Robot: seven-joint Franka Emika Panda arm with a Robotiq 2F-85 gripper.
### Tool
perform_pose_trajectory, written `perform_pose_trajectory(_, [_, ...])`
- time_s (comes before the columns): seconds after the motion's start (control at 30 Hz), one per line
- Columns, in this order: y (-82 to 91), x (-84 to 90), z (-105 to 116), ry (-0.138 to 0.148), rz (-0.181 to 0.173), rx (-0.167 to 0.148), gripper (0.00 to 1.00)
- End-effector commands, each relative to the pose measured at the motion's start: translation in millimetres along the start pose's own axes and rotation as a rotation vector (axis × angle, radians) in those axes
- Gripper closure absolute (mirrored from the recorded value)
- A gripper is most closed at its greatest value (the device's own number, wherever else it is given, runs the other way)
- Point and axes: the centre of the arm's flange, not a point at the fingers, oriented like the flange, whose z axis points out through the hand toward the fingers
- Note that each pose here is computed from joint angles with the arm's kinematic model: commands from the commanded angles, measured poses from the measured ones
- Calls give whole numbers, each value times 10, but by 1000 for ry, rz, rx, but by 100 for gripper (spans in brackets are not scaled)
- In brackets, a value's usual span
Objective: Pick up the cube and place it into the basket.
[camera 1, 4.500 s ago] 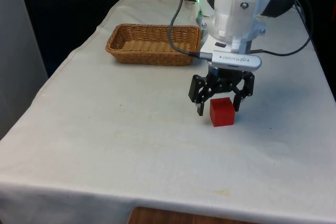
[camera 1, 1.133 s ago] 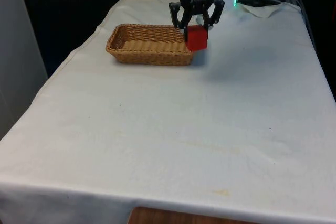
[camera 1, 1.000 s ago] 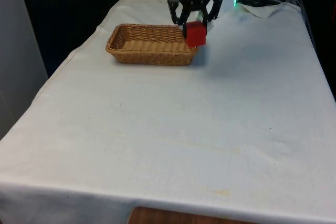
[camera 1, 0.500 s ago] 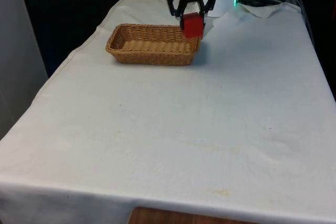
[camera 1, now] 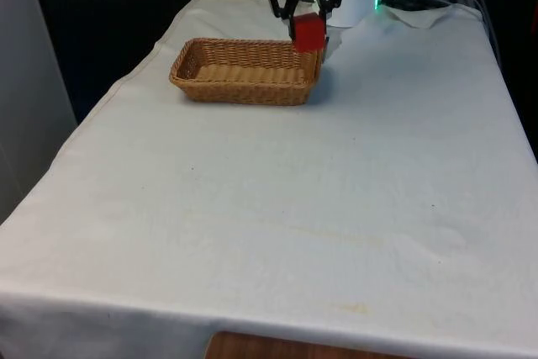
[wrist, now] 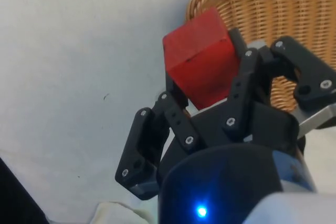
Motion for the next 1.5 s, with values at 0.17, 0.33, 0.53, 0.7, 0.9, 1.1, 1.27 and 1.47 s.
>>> perform_pose_trajectory(0.17, [51,-177,6,21,2,0,97])
perform_pose_trajectory(0.33, [110,-273,24,23,5,5,97])
perform_pose_trajectory(0.53, [181,-377,52,26,6,10,97])
perform_pose_trajectory(0.7, [277,-507,76,31,8,17,97])
perform_pose_trajectory(0.9, [362,-633,106,37,8,22,97])
perform_pose_trajectory(1.1, [469,-777,138,42,9,29,97])
perform_pose_trajectory(1.27, [529,-853,189,46,10,31,97])
perform_pose_trajectory(1.47, [560,-919,278,47,10,26,97])
